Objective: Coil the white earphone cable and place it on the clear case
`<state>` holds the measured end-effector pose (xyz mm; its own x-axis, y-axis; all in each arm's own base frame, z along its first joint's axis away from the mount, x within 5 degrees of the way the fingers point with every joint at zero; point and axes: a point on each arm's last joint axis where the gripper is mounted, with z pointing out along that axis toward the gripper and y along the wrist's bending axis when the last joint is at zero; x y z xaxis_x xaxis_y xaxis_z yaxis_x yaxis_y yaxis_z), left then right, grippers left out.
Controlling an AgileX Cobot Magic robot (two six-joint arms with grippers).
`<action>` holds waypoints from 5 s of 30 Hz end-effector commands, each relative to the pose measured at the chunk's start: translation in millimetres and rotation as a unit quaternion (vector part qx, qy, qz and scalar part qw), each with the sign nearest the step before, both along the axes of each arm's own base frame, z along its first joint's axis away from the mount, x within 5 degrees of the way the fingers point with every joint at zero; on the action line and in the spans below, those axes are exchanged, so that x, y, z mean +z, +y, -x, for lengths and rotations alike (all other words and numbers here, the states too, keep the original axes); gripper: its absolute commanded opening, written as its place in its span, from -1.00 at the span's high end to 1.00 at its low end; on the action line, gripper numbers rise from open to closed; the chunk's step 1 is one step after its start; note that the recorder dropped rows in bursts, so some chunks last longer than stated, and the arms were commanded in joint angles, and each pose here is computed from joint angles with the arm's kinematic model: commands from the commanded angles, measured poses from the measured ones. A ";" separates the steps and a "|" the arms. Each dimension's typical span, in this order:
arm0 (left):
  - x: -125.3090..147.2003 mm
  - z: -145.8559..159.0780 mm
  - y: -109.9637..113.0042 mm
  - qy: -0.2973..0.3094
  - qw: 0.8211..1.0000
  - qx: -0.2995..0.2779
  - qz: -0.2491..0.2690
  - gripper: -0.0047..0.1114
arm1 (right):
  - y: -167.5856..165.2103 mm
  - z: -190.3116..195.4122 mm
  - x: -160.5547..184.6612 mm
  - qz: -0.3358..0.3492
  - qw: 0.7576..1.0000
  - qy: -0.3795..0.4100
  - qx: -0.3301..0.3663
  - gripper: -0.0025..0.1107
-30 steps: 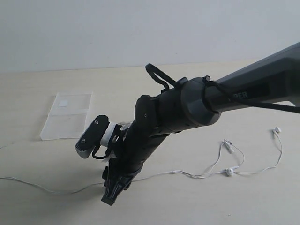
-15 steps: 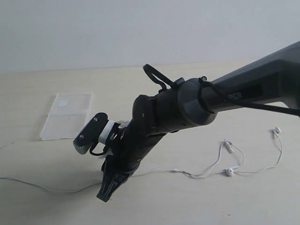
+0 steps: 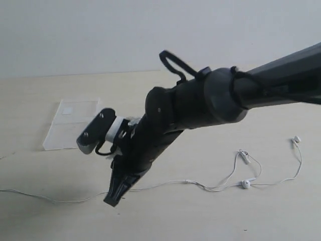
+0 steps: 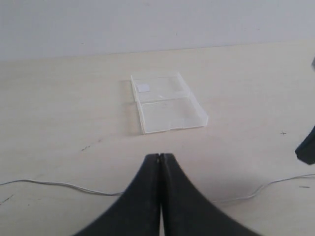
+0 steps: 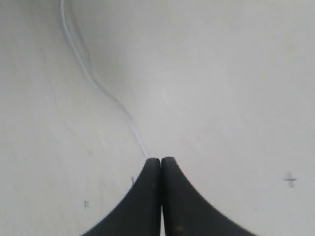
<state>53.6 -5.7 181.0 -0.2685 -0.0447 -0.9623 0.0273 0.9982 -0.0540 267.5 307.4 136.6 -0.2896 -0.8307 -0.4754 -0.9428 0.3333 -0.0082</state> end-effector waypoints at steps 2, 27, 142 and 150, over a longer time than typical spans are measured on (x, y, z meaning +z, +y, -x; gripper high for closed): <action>1.0 0.2 0.0 -0.006 1.000 0.000 0.001 0.92 | -1.0 0.3 48.7 -0.060 0.997 -0.044 -0.020 0.96; 1.0 0.2 0.0 -0.006 1.000 0.000 0.001 0.92 | 51.1 8.8 -14.3 -0.091 0.996 -0.001 0.001 0.12; 19.4 -2.8 5.6 -0.109 0.993 0.026 -0.036 0.92 | -104.3 149.2 438.0 -0.426 0.881 -0.205 0.013 0.96; 52.5 2.8 18.3 -0.292 0.950 0.100 0.053 0.92 | -93.5 148.4 444.3 -0.446 0.872 -0.199 0.042 0.96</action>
<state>54.8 7.6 222.9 0.2055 -0.1231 -0.9709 -0.0791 0.9867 -0.1419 119.9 211.5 575.9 0.0786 -0.1202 -0.9896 -0.9385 0.3259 -0.1141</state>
